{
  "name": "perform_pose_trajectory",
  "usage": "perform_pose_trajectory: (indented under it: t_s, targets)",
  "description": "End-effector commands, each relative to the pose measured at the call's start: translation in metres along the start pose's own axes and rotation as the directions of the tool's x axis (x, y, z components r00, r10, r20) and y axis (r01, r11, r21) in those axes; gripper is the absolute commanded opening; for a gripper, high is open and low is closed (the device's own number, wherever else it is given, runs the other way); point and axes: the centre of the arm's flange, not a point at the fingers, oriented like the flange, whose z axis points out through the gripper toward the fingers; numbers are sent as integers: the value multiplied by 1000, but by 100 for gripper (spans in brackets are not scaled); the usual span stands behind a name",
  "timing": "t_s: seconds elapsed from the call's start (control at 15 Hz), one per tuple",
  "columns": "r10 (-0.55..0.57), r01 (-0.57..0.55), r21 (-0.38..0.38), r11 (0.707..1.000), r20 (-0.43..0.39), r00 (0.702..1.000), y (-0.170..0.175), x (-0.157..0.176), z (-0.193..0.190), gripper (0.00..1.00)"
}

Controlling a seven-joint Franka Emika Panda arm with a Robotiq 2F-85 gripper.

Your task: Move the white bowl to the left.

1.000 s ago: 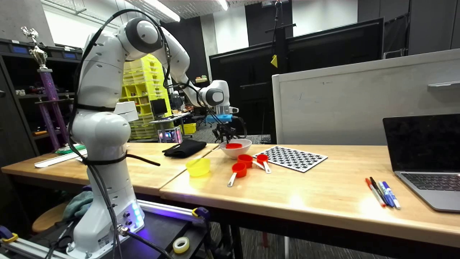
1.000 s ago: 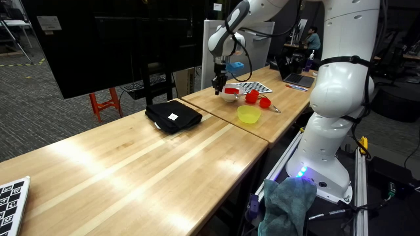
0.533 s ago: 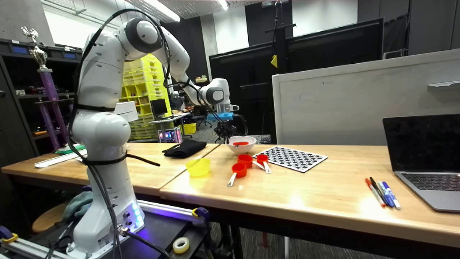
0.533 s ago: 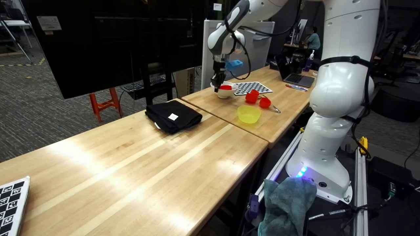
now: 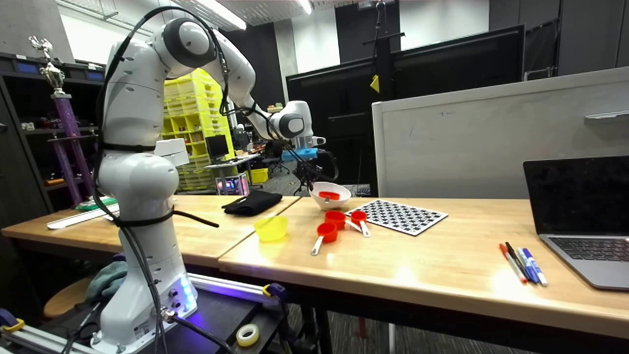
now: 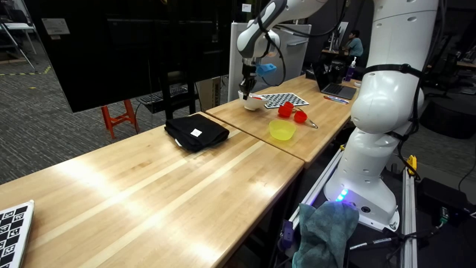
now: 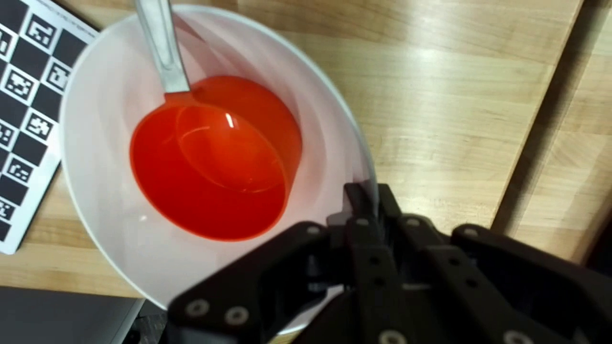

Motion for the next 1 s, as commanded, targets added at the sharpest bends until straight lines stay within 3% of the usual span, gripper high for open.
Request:
perform_pose_trajectory:
  t_s: [0.0, 0.53, 0.93]
  targets:
    - [24, -25, -26, 999, -16, 1000, -16, -25, -23, 1]
    - [63, -62, -61, 996, 14, 998, -38, -50, -45, 1]
    - [59, -55, -84, 995, 51, 997, -73, -63, -82, 1]
